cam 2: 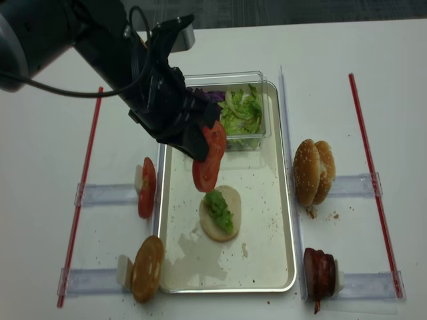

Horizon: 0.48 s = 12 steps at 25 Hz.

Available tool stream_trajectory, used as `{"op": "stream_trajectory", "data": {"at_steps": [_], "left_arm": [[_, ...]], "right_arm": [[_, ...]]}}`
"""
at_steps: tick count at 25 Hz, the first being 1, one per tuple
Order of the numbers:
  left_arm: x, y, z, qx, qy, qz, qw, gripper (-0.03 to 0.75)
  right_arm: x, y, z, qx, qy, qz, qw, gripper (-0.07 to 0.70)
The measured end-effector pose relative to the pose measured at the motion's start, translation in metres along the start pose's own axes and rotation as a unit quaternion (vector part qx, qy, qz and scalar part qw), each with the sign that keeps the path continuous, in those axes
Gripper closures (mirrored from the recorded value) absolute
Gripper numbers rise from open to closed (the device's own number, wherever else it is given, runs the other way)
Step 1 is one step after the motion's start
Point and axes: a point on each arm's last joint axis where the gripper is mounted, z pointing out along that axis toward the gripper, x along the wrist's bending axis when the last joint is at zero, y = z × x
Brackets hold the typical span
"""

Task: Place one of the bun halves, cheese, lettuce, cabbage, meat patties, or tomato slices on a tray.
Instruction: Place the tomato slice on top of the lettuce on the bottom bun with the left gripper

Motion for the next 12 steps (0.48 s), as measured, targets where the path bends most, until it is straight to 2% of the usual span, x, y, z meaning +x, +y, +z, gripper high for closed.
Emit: {"op": "stream_trajectory", "data": {"at_steps": [4,8,12], "left_arm": [[-0.009,0.002,0.0,-0.011,-0.047,-0.002,0.9988,0.699],[-0.018,0.005,-0.002,-0.024,-0.102,-0.019,0.9943,0.7],[-0.023,0.006,-0.003,-0.032,-0.127,-0.019,0.9912,0.7]], "right_arm": [[0.0,0.0,0.0,0.0,0.0,0.0,1.0,0.186],[0.0,0.0,0.0,0.0,0.0,0.0,1.0,0.186],[0.0,0.0,0.0,0.0,0.0,-0.001,1.0,0.186]]}}
